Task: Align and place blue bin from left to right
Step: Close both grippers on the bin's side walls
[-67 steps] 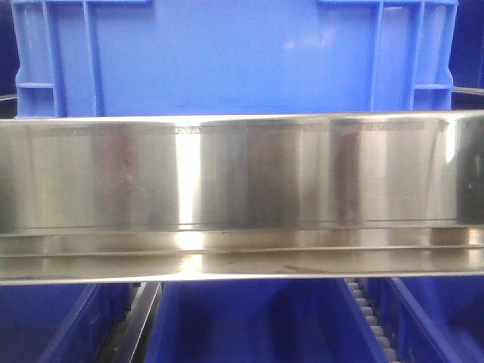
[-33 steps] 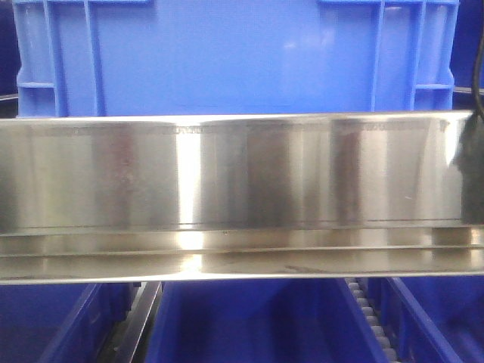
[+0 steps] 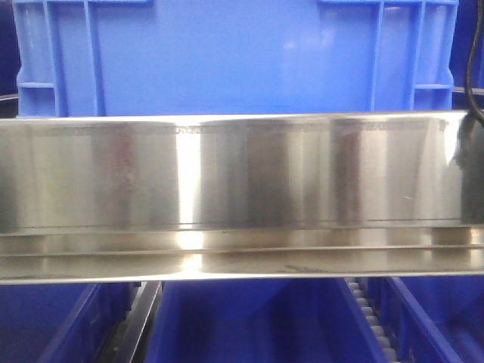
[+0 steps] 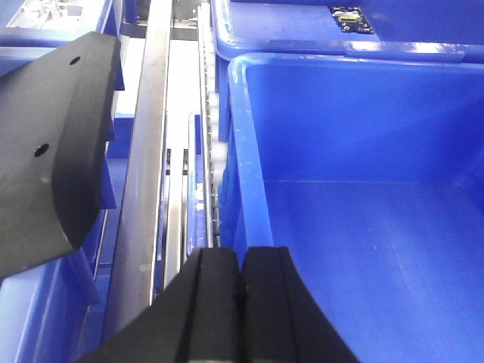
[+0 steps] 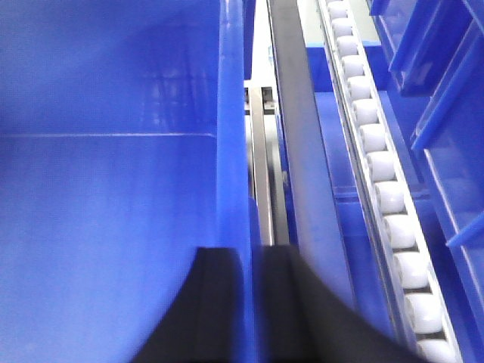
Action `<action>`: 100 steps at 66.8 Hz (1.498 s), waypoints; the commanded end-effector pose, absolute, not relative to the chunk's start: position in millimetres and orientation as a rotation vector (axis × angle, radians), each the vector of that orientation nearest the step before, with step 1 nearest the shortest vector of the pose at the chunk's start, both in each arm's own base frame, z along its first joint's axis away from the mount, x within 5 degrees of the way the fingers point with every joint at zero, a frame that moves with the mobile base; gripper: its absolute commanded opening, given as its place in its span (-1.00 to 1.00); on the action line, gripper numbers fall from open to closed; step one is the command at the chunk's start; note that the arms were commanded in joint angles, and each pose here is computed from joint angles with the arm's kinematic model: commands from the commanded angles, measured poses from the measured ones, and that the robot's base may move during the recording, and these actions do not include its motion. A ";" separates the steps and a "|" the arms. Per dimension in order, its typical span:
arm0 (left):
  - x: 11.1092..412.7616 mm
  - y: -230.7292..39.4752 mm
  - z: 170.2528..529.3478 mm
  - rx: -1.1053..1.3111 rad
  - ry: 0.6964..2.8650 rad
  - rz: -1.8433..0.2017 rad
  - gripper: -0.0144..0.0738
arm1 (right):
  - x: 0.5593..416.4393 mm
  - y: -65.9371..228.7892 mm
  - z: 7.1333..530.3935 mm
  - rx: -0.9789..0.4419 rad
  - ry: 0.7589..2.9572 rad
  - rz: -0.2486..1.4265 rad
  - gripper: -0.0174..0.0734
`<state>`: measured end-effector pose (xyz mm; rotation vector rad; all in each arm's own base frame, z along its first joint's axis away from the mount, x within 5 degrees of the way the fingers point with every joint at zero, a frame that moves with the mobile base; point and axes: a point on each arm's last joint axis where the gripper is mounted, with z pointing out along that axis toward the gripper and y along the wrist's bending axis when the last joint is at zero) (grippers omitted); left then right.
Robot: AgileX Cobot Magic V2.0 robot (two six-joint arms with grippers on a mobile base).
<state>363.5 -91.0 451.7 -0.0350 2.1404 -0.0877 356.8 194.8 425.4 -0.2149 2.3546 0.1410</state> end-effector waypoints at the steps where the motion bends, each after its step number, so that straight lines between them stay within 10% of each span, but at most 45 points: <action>1: 362.7 -93.0 455.6 -0.036 2.120 -0.103 -0.92 | 355.3 192.0 430.6 -0.216 2.338 0.129 0.10; 74: 362.3 -92.9 454.8 -0.039 2.129 -0.102 -0.92 | 385.5 213.5 379.6 -0.246 2.435 0.117 0.03; 85: 362.3 -92.9 454.8 -0.039 2.129 -0.102 -0.92 | 385.5 213.5 379.6 -0.246 2.435 0.117 -0.41; 92: 362.3 -92.9 454.8 -0.039 2.129 -0.102 -0.70 | 385.5 213.5 379.6 -0.246 2.435 0.117 -0.81; 100: 362.1 -97.1 456.3 -0.022 2.110 -0.107 0.00 | 385.5 213.5 379.6 -0.246 2.435 0.117 -0.76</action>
